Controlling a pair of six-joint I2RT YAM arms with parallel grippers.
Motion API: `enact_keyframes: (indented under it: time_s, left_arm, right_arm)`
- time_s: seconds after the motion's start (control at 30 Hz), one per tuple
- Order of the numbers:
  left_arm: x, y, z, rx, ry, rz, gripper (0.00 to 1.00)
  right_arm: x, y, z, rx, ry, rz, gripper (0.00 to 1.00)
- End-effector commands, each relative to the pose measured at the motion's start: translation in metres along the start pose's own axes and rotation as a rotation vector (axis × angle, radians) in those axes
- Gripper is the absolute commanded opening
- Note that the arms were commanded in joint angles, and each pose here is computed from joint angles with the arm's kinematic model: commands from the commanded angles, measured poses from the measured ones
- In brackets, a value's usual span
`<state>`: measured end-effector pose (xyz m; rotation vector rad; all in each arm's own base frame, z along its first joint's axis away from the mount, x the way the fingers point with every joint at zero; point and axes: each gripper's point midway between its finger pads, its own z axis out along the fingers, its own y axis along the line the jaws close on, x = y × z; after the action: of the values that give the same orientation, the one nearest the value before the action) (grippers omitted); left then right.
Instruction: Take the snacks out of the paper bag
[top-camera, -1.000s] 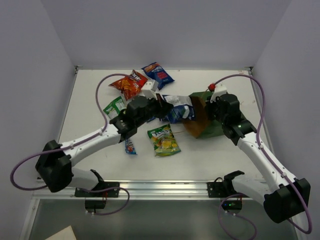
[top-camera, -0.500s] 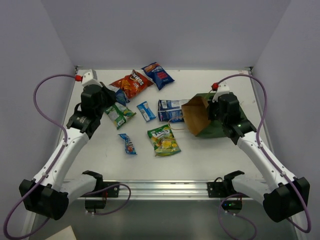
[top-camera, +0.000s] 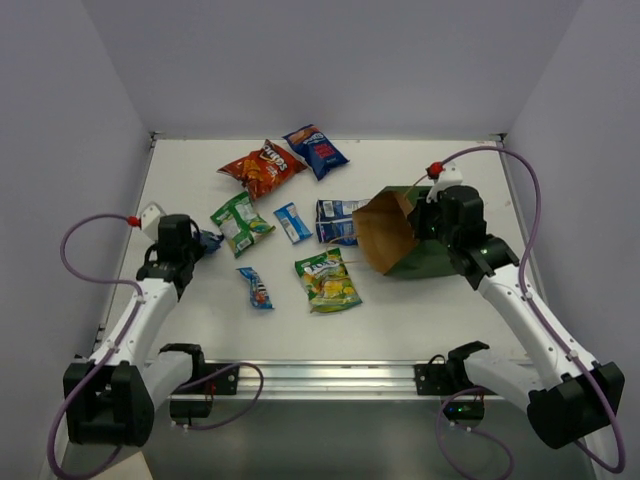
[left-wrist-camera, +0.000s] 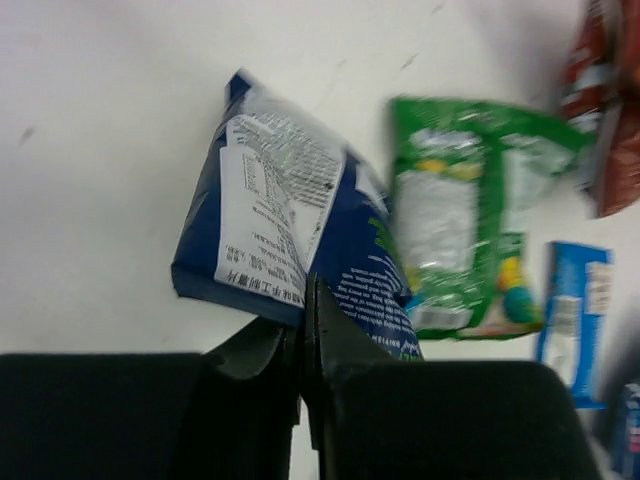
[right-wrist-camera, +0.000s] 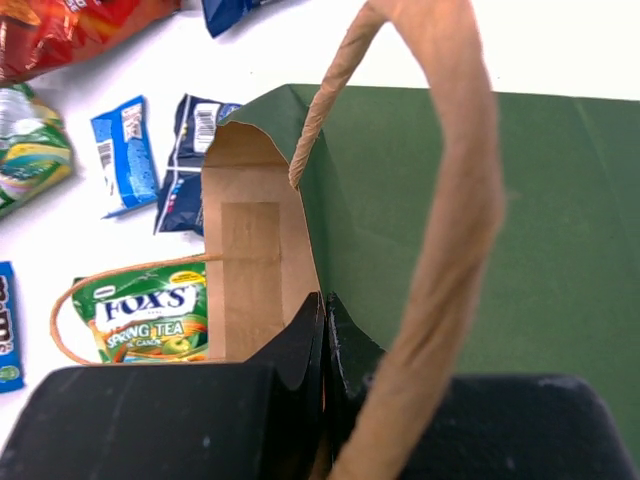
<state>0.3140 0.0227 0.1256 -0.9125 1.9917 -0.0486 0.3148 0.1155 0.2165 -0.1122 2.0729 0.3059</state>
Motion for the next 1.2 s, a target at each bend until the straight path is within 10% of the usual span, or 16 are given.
enact_keyframes:
  time_s: [0.0,0.07,0.2,0.7,1.17]
  left_arm:
    - [0.027,0.047,-0.012,-0.117,-0.004,-0.105,0.14]
    - [0.035,0.061,-0.022,-0.159,0.02,-0.092,0.24]
    - [0.018,0.071,-0.044,-0.19,-0.027,-0.071,0.98]
    - [-0.059,0.011,-0.078,-0.039,0.021,0.405,1.0]
    - [-0.099,-0.036,-0.117,0.165,-0.086,0.356,1.0]
  right_arm:
    - [-0.037,0.013,-0.02,-0.048,-0.085,0.04,0.0]
    - [-0.044,0.014,-0.024,-0.05,-0.099,0.045,0.0]
    - [-0.077,0.012,-0.037,-0.02,-0.158,0.066,0.0]
    - [-0.225,-0.012,0.015,-0.036,-0.326,0.298,0.0]
    - [-0.211,-0.055,0.142,-0.176,-0.321,0.321,0.0]
